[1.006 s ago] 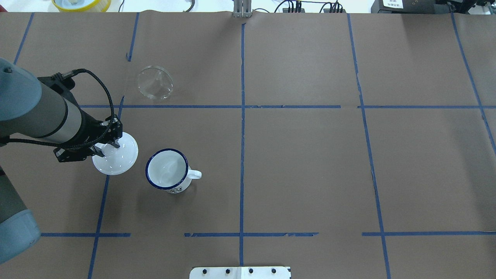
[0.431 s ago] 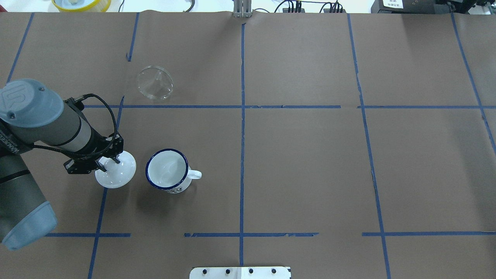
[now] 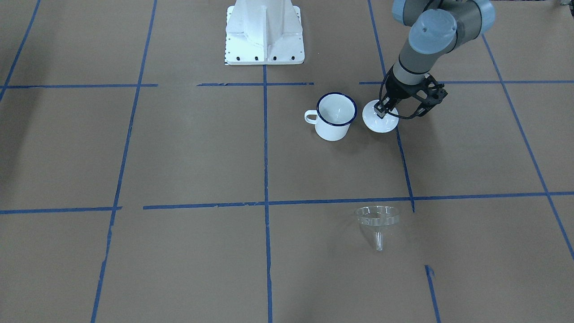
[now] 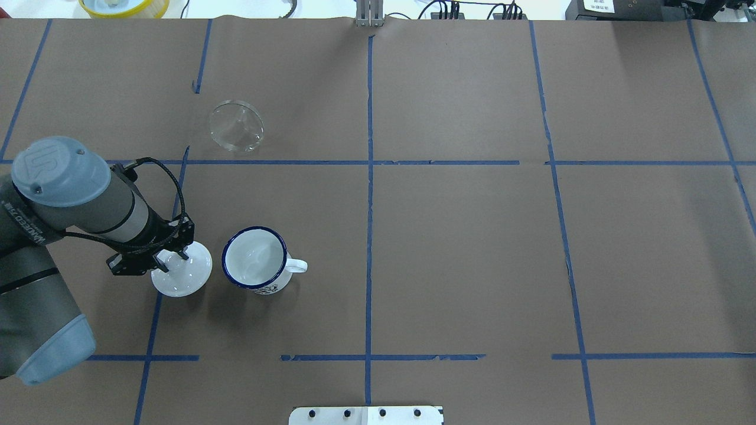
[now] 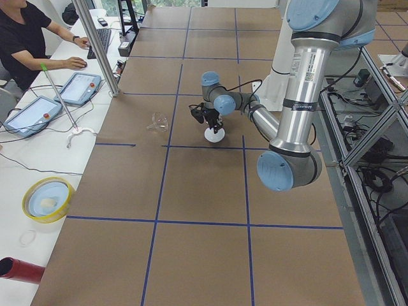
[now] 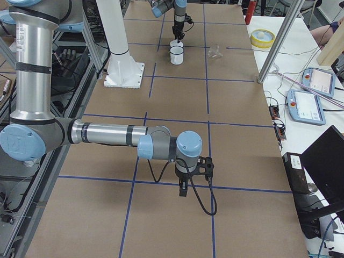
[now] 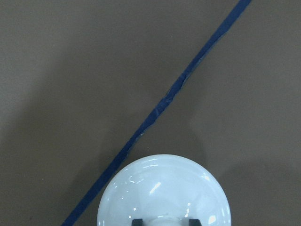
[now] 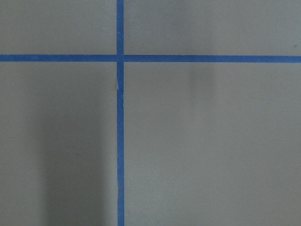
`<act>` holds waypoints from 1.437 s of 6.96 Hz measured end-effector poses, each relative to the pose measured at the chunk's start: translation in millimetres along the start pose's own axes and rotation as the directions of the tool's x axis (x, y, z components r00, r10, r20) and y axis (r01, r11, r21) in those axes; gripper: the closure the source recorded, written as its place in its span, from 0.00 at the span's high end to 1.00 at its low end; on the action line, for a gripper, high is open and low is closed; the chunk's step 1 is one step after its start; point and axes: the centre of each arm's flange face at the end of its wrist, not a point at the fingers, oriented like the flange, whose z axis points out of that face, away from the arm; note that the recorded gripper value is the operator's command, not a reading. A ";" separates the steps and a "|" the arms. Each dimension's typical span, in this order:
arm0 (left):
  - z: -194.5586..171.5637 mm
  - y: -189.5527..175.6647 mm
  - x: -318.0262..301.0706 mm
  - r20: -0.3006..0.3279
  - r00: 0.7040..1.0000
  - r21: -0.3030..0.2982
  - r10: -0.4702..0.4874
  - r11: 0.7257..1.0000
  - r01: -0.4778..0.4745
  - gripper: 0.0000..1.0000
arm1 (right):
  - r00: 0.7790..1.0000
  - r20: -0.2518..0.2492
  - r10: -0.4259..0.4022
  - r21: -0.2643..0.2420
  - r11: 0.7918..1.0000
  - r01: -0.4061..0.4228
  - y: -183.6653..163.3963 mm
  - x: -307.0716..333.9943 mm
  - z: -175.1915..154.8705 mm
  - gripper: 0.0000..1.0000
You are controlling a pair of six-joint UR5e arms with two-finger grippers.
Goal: Place funnel on cup
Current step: 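Carry the lid beside the mug and lower it onto the table, then open the left gripper and move it toward the glass funnel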
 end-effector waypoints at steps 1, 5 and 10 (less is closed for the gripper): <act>2.6 0.8 -0.4 -0.005 1.000 -0.012 -0.004 1.000 0.004 0.50 | 1.000 0.000 0.000 0.000 1.000 0.000 0.0 -0.1 -0.1 1.00; 0.9 1.1 -6.4 -0.006 1.000 -0.022 -0.005 1.000 0.005 0.80 | 1.000 0.000 0.000 0.000 1.000 0.000 -0.1 -0.2 -0.2 1.00; -96.7 -45.2 99.2 -0.345 0.888 0.122 -0.305 0.923 0.364 0.82 | 1.000 0.000 0.000 0.000 1.000 0.000 0.0 0.0 -0.1 1.00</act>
